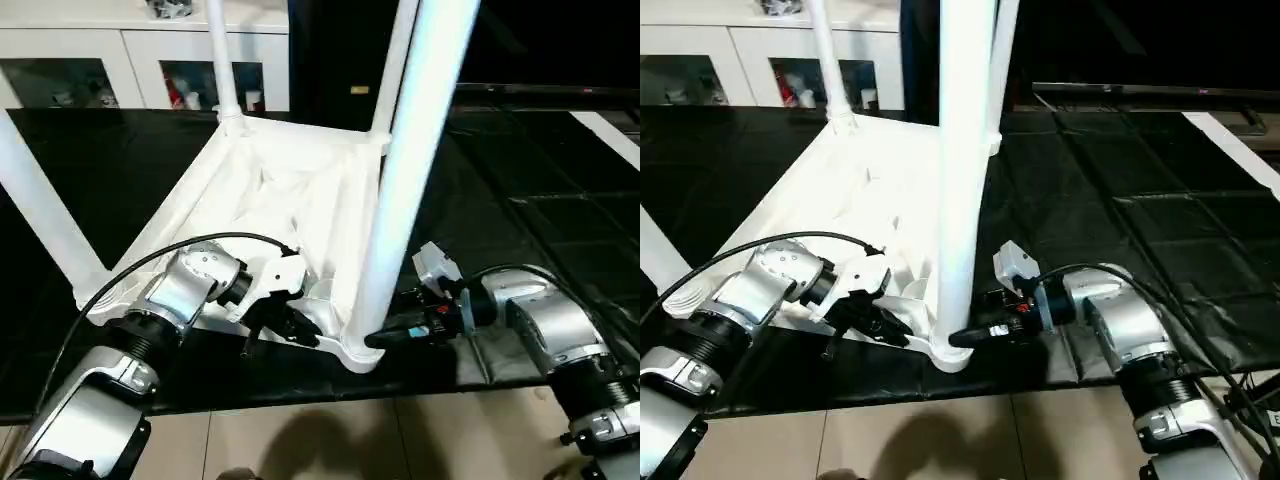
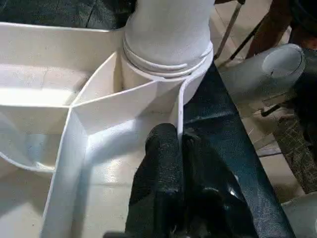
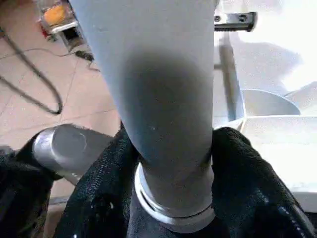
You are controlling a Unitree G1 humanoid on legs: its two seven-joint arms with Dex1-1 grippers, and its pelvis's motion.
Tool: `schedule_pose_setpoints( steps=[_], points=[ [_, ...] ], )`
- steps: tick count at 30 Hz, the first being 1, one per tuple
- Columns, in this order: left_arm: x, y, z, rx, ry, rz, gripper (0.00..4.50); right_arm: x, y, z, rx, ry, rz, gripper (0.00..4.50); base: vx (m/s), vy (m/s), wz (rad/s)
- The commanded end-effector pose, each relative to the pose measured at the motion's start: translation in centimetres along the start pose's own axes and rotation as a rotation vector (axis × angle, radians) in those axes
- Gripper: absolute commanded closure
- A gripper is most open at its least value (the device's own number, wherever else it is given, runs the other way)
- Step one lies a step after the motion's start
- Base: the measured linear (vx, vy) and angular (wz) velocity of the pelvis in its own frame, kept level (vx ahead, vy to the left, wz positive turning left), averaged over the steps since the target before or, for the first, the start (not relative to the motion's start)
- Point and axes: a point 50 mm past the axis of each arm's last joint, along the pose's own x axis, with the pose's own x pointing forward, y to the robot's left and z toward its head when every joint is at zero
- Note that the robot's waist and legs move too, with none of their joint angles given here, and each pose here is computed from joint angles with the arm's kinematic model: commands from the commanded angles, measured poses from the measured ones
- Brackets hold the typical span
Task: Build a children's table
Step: Rotate leg to tighten
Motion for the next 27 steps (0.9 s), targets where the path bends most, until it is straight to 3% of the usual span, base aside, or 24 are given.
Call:
schedule_pose_setpoints(
  steps=[1, 6, 12, 16, 22, 24, 27],
  points=[
    [0.5, 0.7, 1.0, -0.022, -0.044, 0.073, 4.50, 1.1, -0.6, 0.0, 0.027, -0.004, -0.134, 2.54, 0.000, 0.000, 0.00],
    [1.1, 1.3, 1.7, -0.088, -0.091, 0.191, 4.50, 3.0, -1.7, 0.3, 0.058, -0.030, -0.336, 2.57, 0.000, 0.000, 0.00],
    [2.5, 2.8, 4.0, -0.219, -0.208, 0.404, 4.50, 5.9, -3.2, 1.2, 0.147, -0.098, -0.617, 2.62, 0.000, 0.000, 0.00],
    [3.5, 3.3, 5.4, -0.267, -0.257, 0.506, 4.50, 7.1, -3.7, 1.9, 0.149, -0.110, -0.731, 2.62, 0.000, 0.000, 0.00],
    [4.1, 3.0, 5.6, -0.286, -0.262, 0.522, 4.50, 7.5, -3.4, 2.4, 0.171, -0.164, -0.715, 2.62, 0.000, 0.000, 0.00],
    [3.9, 3.0, 5.4, -0.288, -0.257, 0.529, 4.50, 7.3, -3.4, 2.3, 0.174, -0.172, -0.712, 2.07, 0.000, 0.000, 0.00],
    [3.5, 3.0, 5.1, -0.290, -0.251, 0.541, 4.50, 6.6, -3.2, 2.1, 0.171, -0.182, -0.698, 1.72, 0.000, 0.000, 0.00]
  ],
)
